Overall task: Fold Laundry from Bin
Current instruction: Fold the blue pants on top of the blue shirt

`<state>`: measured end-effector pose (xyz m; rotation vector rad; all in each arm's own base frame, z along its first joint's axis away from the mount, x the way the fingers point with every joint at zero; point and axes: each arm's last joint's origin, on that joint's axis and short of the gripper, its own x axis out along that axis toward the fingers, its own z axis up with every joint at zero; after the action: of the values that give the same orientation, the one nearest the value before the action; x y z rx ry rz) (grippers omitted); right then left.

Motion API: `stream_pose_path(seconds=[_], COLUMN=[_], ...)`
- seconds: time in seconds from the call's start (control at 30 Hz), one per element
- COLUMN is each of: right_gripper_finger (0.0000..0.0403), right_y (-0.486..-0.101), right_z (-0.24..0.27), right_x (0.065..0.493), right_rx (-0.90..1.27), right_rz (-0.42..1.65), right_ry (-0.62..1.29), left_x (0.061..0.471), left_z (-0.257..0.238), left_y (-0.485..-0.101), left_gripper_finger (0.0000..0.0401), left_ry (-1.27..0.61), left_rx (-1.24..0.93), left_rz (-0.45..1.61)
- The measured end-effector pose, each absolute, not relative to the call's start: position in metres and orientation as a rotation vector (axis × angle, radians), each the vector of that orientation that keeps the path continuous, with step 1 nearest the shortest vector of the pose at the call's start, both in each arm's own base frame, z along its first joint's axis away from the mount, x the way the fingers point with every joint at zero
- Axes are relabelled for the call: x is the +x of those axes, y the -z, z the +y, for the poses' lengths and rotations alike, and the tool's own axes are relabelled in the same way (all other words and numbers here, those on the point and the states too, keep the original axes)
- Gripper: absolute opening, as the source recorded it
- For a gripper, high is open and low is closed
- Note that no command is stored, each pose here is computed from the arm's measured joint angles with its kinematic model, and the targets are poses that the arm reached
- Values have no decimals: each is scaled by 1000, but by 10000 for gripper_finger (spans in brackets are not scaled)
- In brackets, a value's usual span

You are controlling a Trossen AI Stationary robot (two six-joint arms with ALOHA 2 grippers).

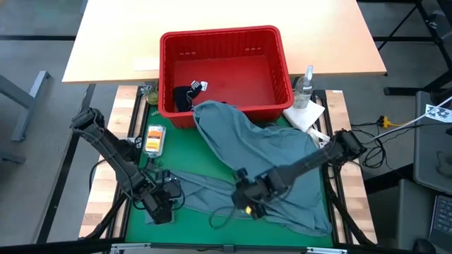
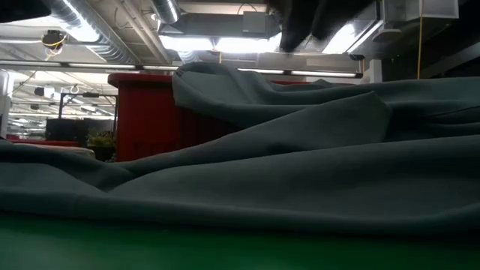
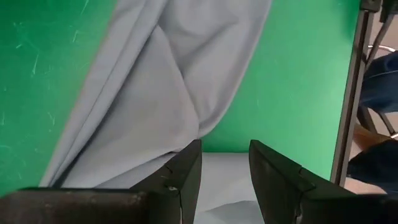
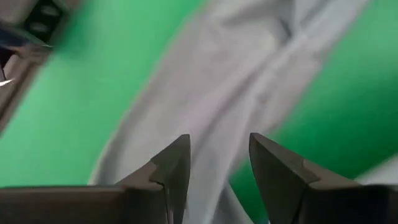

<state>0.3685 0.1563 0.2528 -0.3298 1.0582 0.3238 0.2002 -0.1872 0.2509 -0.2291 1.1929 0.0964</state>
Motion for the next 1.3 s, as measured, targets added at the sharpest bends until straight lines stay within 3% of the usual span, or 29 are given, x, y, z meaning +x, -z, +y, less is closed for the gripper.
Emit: stream_pose_path(seconds=[0.27,0.6,0.73,0.93,1.13,1.3], right_gripper_finger=[166,160,118,12,25,5], right_y=[-219,-202,-202,-202,-209,-211], right_z=[140,139,138,136,131,120], right_x=[364,357,357,358,363,366], right_rx=[-269,-181,-191,-228,-255,-304], right_rz=[1158,1203,1200,1186,1133,1093], right_ry=[-299,-245,-224,-168,-6,162], left_x=[196,197,197,197,197,197], left_z=[-192,-191,-191,-191,-191,-191], left_y=[-252,-252,-252,-252,-252,-252], left_gripper_finger=[128,128,128,128,128,128], left_ry=[-118,-134,-134,-134,-149,-166], left_rx=[-187,-177,-177,-178,-202,-229], left_rz=[1133,1113,1113,1113,1112,1110])
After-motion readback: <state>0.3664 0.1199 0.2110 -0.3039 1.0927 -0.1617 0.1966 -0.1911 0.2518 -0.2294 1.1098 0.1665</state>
